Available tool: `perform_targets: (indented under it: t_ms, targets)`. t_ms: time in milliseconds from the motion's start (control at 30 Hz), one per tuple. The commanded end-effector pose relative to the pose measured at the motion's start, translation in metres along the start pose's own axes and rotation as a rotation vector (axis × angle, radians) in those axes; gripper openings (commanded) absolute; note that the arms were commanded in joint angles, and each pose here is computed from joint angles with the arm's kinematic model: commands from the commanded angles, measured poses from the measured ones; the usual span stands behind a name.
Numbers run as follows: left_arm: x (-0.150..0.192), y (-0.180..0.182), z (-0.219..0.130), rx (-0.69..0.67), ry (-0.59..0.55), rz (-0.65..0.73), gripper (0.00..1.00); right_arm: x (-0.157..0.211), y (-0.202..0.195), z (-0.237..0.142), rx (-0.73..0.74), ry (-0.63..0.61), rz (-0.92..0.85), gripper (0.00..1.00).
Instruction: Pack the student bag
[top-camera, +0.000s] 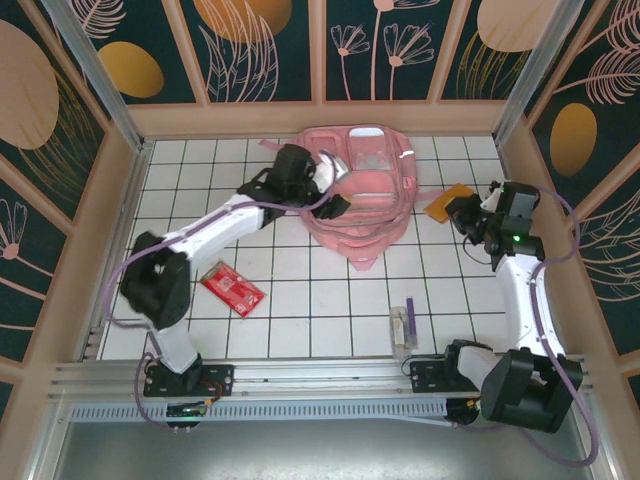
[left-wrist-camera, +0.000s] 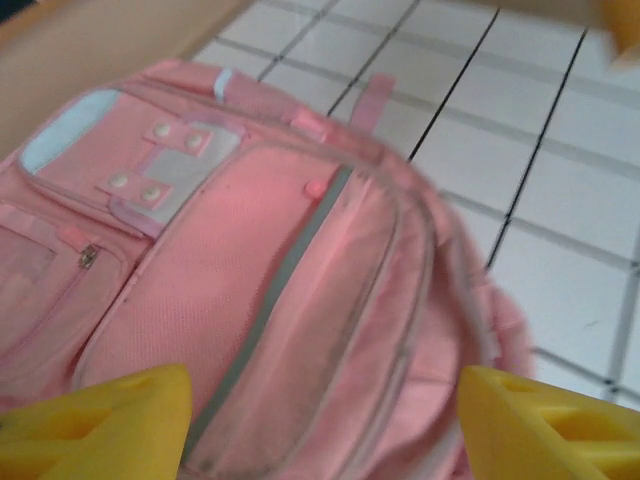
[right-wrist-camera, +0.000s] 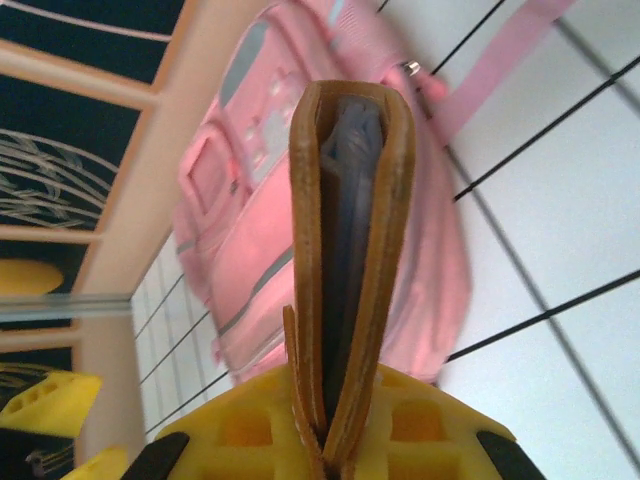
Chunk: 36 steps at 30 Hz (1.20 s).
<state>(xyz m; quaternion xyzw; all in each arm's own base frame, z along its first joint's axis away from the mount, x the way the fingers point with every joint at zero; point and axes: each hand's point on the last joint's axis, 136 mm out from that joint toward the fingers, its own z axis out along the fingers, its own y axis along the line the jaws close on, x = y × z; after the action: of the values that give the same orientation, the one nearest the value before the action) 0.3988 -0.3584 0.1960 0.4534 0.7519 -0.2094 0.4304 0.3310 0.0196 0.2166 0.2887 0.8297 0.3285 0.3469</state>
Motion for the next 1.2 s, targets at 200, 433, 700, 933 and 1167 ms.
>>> perform_targets:
  t_ms: [200, 433, 700, 933, 1167]
  targets:
    - [0.053, 0.054, 0.088, -0.23, 0.241, 0.297, 0.7, 0.009, -0.024, -0.005, 0.069, 0.05, -0.049, 0.0]
    - [0.052, 0.08, 0.114, -0.309, 0.324, 0.22, 0.26, 0.039, -0.037, 0.006, 0.03, 0.148, -0.013, 0.0]
    - [-0.057, 0.063, 0.063, -0.222, 0.096, 0.04, 0.0, 0.073, 0.009, 0.012, -0.246, 0.34, 0.021, 0.0]
    - [-0.12, 0.041, 0.004, -0.145, -0.062, -0.074, 0.0, 0.096, 0.068, 0.042, -0.332, 0.411, 0.097, 0.0]
    - [-0.154, -0.013, -0.047, 0.094, -0.295, -0.192, 0.0, 0.1, 0.085, 0.102, -0.308, 0.297, 0.229, 0.0]
